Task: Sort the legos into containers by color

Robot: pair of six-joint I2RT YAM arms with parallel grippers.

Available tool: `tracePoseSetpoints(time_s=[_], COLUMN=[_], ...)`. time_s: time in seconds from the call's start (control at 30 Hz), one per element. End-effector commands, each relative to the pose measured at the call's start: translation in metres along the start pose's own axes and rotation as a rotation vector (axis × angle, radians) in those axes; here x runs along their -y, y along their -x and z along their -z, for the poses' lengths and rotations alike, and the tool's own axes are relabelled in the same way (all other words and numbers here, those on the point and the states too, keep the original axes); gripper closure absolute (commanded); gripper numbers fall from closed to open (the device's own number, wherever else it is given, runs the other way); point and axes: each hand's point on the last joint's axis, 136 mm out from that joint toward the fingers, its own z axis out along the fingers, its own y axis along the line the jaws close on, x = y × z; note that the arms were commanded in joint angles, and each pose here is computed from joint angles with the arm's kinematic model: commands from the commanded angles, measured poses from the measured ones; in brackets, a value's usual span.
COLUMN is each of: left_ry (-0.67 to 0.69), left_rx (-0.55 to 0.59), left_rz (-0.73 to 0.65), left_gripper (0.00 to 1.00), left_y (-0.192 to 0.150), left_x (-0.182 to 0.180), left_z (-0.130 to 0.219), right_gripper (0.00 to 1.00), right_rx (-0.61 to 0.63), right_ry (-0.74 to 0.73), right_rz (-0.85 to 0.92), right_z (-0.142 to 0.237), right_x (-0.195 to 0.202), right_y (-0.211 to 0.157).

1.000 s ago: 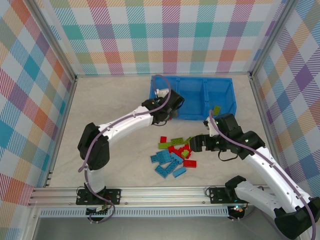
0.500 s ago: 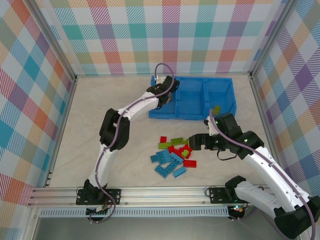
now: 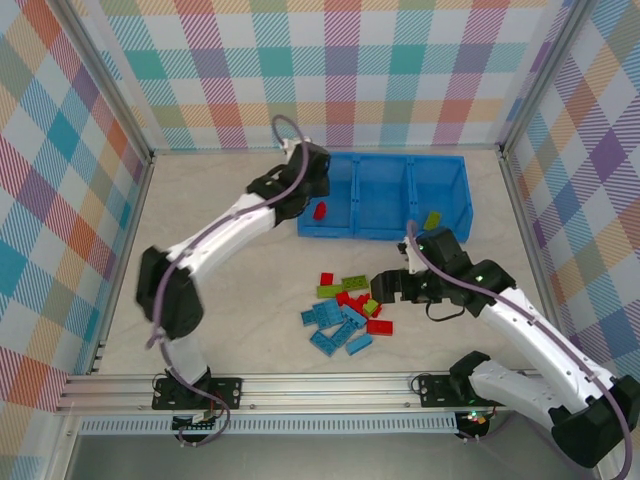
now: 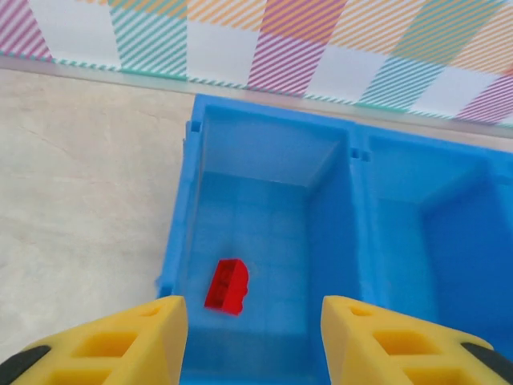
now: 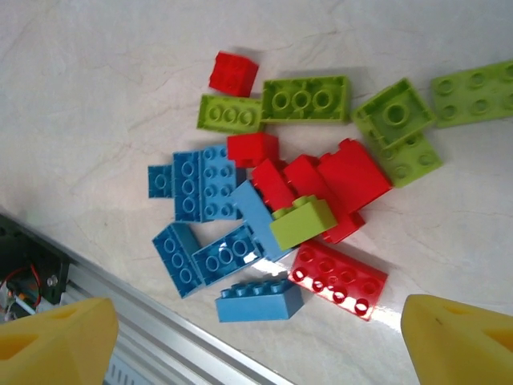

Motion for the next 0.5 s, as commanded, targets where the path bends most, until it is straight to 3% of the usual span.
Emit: tracePoseSetpoints(time_s=[0.0,0.13,0.2,0.3,0.47], left_ry=[-0.124,-0.224,-0.304,-0.455,-0.69], left_rx=[0.076,0.079,0.06,0.004,-0.033], left_rz=[-0.086,-0.311,-0.419,-0.613,-0.935], left_gripper=[0.52,0.51,0.47,0.42,0.27], left_y=[0.01,-0.012,-0.03,-0.074,-0.15], left_x=[0.006,-0.013,-0.024,-0.035,-0.047], left_z=[0.075,0.139,0.166,0.195,0.221], right_gripper=[0.12,0.14,0.15,0.15,0.1], right_rx=[-0.038,-0.153,-0.197,-0.175,-0.144], right_ry=[-0.013,-0.074,-0.187,-0.384,-0.442], right_rz=[0.031,0.09,0.075,-0.049,-0.253], right_z=[-0.012,-0.033,-0.041,-0.045,-0.067], right_x=[-0.013,-0.026,-0.017,0.004,-0.009], right_y=[-0.009,-0.043,-0.06,-0.074,-0.093])
